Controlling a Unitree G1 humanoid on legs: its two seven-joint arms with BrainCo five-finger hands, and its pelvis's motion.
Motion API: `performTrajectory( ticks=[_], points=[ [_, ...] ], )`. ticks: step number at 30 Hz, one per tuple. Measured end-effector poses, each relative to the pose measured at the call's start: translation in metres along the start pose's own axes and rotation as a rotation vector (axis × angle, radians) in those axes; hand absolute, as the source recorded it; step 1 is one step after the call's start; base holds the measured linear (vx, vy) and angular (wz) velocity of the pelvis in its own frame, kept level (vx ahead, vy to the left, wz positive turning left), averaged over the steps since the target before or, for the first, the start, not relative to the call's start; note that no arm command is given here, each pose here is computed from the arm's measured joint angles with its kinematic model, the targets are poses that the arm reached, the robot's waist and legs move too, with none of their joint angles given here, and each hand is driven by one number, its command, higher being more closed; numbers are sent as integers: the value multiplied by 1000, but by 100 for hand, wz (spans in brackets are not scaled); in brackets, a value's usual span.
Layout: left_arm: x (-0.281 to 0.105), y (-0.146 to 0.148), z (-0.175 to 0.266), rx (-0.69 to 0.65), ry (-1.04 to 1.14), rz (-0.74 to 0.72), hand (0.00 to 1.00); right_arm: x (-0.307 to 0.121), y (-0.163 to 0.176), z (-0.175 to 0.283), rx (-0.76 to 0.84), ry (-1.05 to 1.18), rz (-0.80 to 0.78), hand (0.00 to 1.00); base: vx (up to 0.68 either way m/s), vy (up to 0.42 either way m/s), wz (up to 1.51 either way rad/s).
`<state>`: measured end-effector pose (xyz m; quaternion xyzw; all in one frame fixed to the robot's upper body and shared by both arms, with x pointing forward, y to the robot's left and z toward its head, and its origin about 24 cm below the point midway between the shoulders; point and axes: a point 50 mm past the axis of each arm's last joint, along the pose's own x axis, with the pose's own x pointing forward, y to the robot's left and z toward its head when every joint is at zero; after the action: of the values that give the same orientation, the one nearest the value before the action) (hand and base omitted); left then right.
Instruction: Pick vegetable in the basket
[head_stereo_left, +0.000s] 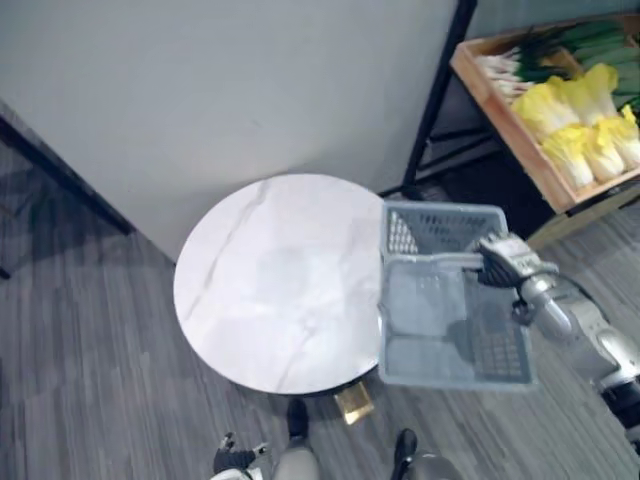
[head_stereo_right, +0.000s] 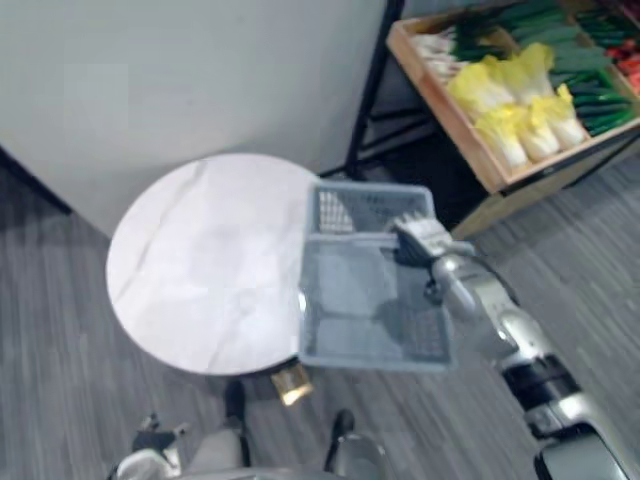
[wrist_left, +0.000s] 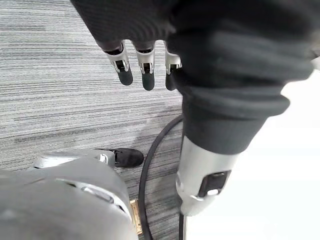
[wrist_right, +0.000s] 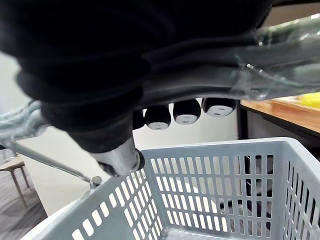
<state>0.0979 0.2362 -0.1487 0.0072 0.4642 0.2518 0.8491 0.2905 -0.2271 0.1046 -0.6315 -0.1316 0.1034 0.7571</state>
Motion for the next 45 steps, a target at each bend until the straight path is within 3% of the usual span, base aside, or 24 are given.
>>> performTrajectory(
  ticks=[14,22,23,24,29,37,41,45],
  points=[
    [-10,-4,-31,82,82,-29,0,-105,87,-58,129,466,208,100,-28,5,-12],
    [-12,-2,-37,98,97,-26,0,-149,102,-76,205,742,139,100,-12,41,2],
    [-11,-1,-35,100,90,-22,0,-150,101,-77,207,759,115,100,-249,290,-215],
    [-1,9,-11,113,21,27,0,-117,95,-63,280,752,-55,100,-292,332,-240],
    [4,15,7,117,-45,42,0,-123,89,-65,258,765,-87,100,-176,152,-91],
    [1,34,-3,69,-14,105,0,-90,84,-48,259,625,-87,100,-195,-213,-102],
    [-4,4,-8,18,-3,43,0,-90,84,-48,230,611,-58,100,-199,-343,-79],
    [-8,-2,-15,18,21,26,0,-106,99,-44,220,617,20,100,-144,-168,-40]
  ],
)
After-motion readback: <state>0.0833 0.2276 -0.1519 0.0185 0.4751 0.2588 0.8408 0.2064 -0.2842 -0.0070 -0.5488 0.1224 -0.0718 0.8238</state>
